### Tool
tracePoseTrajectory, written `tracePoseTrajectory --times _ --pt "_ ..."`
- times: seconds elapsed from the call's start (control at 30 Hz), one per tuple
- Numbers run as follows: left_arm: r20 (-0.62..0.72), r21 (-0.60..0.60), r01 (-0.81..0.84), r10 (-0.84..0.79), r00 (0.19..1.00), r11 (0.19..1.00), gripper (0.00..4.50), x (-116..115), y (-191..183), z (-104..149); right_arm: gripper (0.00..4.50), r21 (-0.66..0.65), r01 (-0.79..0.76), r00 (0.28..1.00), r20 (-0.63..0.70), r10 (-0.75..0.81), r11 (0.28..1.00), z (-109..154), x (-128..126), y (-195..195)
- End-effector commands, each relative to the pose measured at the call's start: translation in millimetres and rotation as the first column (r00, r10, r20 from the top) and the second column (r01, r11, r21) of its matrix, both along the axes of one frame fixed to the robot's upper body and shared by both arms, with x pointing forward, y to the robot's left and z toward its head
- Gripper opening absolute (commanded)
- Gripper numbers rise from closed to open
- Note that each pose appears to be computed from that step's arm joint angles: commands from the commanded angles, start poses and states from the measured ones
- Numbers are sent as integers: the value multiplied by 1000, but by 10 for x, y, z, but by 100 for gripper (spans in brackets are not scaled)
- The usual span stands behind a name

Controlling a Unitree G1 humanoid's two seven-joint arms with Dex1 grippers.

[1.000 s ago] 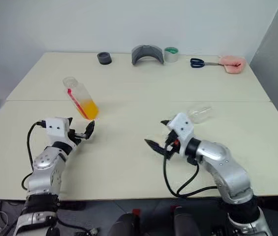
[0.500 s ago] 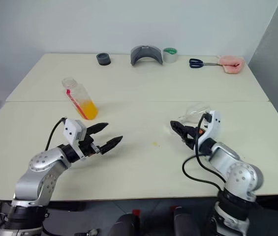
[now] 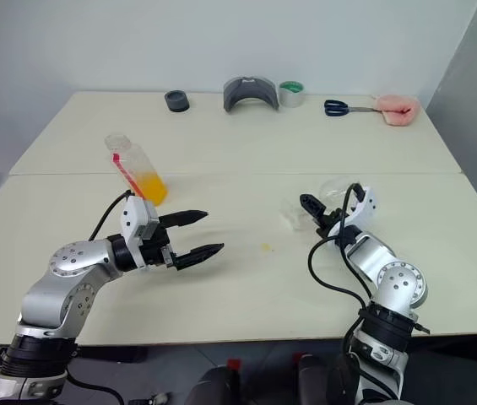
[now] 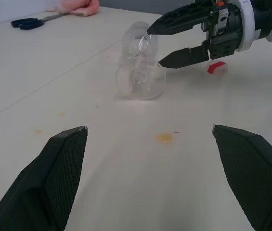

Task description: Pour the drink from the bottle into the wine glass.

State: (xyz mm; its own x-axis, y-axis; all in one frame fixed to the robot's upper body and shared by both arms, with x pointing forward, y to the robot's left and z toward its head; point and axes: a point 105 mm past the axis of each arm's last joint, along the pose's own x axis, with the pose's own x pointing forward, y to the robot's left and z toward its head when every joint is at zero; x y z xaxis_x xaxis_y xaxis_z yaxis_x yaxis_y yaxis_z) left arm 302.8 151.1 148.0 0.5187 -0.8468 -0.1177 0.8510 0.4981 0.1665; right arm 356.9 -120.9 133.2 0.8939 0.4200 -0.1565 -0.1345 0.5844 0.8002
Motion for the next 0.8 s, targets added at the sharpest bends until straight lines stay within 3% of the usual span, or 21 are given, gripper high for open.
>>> tracePoseTrajectory --times 0.03,0.3,0.6,0.8 --pt "35 3 48 -48 998 999 447 -15 -82 66 450 60 14 999 29 -16 998 96 87 16" --pt "37 7 104 -104 994 995 447 -34 -180 102 450 126 30 1000 3 -30 992 18 281 27" --pt "36 8 121 -122 992 993 447 -19 -209 100 450 283 45 999 -13 -43 958 46 433 17" --pt "32 3 117 -117 993 993 450 1 -205 91 254 347 29 1000 -18 -25 938 57 448 49"
